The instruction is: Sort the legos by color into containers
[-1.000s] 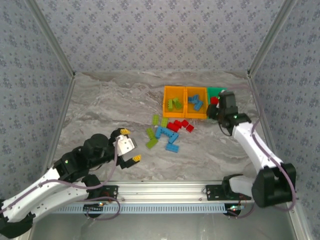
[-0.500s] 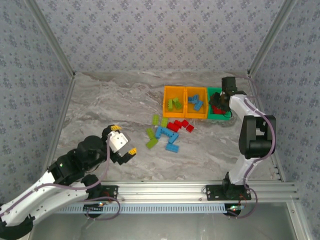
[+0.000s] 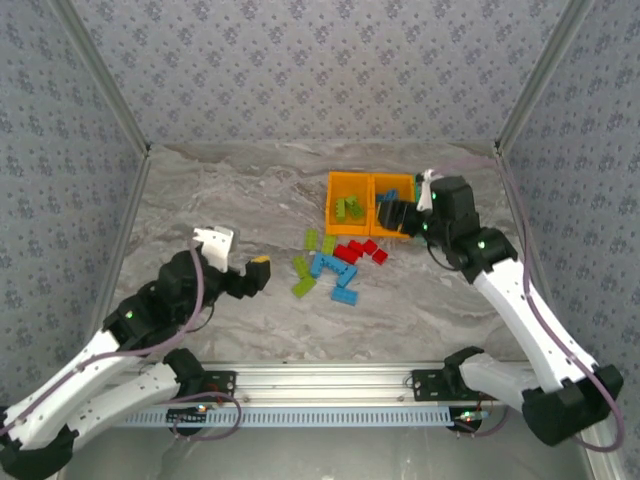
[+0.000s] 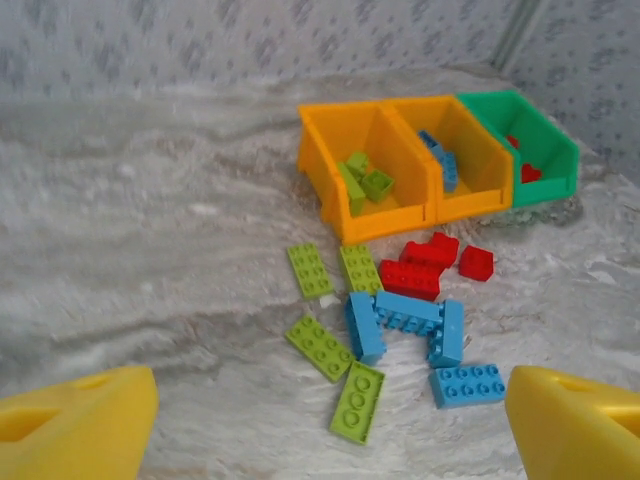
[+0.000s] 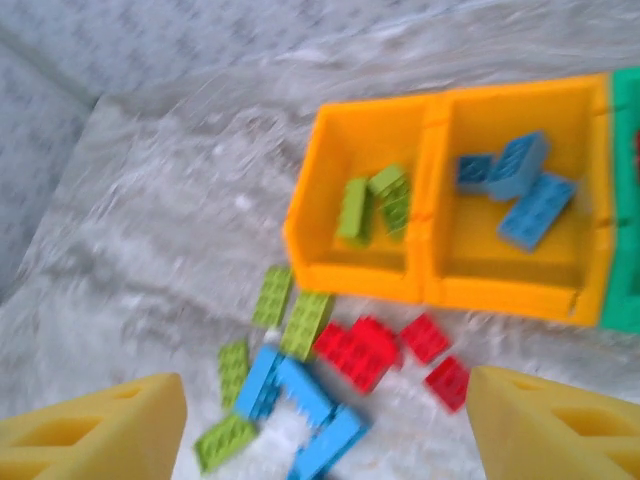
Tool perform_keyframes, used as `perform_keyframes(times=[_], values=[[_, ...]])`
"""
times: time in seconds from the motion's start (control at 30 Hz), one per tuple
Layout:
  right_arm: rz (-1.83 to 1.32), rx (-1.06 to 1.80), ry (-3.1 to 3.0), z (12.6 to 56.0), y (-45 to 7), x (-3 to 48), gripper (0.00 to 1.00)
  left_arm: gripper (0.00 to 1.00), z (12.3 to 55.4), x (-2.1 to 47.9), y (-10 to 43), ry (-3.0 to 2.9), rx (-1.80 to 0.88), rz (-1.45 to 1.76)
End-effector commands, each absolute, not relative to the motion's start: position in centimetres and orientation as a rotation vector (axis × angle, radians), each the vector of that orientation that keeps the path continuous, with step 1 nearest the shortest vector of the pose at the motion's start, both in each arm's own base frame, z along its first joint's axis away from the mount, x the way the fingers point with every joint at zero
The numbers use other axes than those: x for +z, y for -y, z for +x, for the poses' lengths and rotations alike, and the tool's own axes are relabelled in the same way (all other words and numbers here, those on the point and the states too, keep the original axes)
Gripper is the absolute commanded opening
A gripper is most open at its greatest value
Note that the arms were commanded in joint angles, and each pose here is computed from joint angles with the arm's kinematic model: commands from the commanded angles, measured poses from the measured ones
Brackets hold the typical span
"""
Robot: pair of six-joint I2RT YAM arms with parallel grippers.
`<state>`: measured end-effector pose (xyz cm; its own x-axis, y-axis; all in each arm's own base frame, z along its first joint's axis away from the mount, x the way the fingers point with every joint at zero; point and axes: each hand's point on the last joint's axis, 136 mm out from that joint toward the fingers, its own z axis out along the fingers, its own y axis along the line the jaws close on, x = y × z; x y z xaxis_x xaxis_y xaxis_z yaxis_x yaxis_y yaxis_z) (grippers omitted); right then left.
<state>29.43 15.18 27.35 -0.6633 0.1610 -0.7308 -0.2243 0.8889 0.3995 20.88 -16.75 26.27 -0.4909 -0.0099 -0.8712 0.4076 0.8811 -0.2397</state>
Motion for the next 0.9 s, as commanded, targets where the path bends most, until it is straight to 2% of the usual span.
perform_keyframes(times=[0.0,0.1,0.2,0.33,0.7,0.87], values=[[-0.110,0.640,-2.384,25.3,-16.3,23.3,0.79,0.89,21.9,23.9,20.1,-2.166,-0.734,0.051],[-0.070,0.563,-2.433,23.7,-15.4,22.5,0.85,0.92,21.6,21.2,24.8,-2.258,-0.821,0.128],[0.052,0.378,-2.456,23.2,-12.2,21.6,0.93,0.95,20.8,18.6,29.0,-2.318,-0.762,0.271],[0.137,0.279,-2.425,23.1,-10.0,21.6,1.00,0.96,20.4,14.9,32.7,-2.418,-0.675,0.387],[0.179,0.231,-2.435,22.8,-9.0,20.7,1.00,0.95,20.7,6.2,39.0,-2.567,-0.574,0.566],[0.182,0.229,-2.442,22.6,-8.8,20.3,1.00,0.88,20.7,3.4,38.7,-2.623,-0.414,0.591]])
